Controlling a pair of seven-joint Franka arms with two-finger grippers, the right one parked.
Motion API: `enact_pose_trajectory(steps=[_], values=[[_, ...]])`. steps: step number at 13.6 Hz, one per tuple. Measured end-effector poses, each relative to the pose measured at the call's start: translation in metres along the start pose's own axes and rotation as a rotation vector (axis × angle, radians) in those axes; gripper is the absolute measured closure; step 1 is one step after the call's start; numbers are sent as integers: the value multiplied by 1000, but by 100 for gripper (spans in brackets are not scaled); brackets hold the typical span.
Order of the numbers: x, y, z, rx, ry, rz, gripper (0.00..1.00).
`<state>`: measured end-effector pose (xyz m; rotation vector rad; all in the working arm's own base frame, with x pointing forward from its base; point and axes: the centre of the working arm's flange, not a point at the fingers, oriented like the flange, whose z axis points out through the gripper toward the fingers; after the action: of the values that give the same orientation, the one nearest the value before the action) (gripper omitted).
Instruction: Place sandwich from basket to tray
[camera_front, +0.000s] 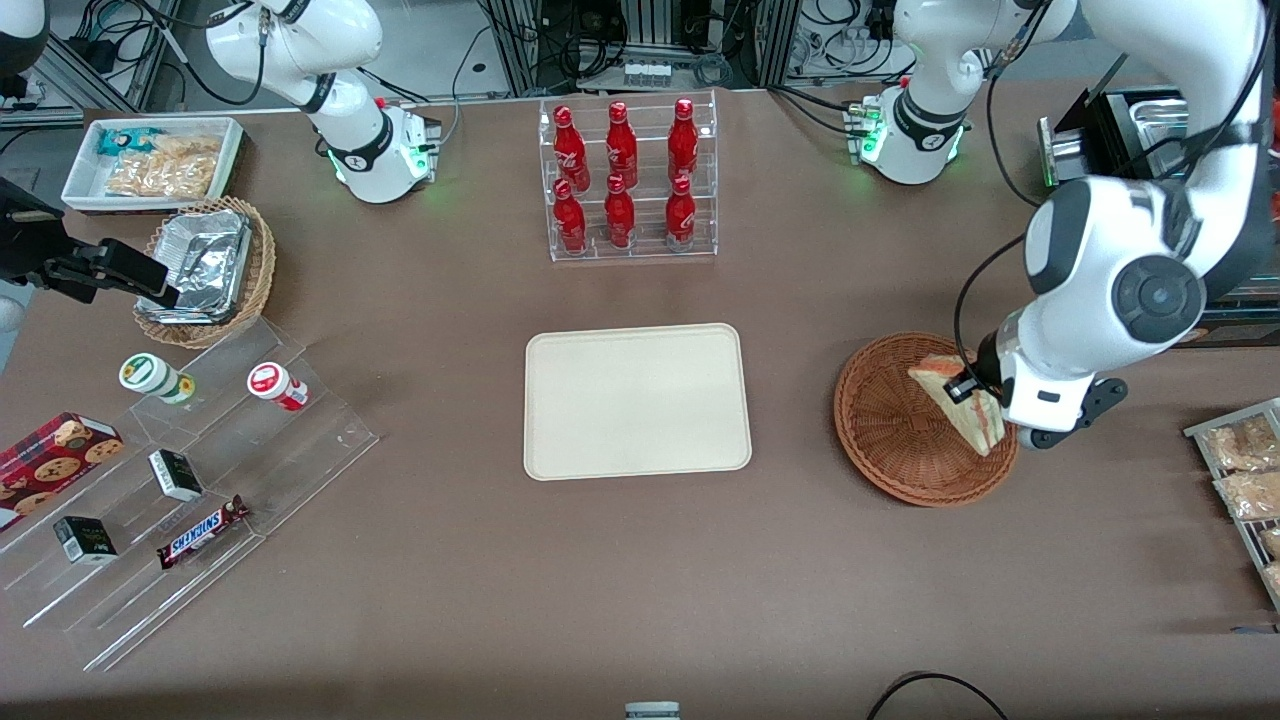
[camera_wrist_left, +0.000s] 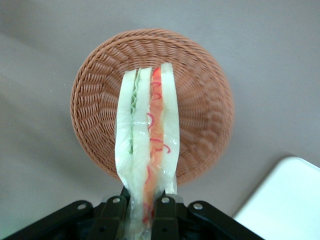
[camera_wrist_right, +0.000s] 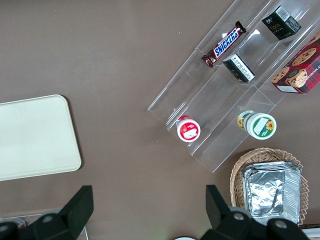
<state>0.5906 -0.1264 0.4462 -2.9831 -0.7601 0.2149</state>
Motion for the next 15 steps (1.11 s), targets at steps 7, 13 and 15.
enact_pose_trajectory(steps=[7,13,15], values=[[-158,208,67,-50,33,363,85],[-242,303,163,-111,45,487,85],[-258,315,187,-113,57,522,85]])
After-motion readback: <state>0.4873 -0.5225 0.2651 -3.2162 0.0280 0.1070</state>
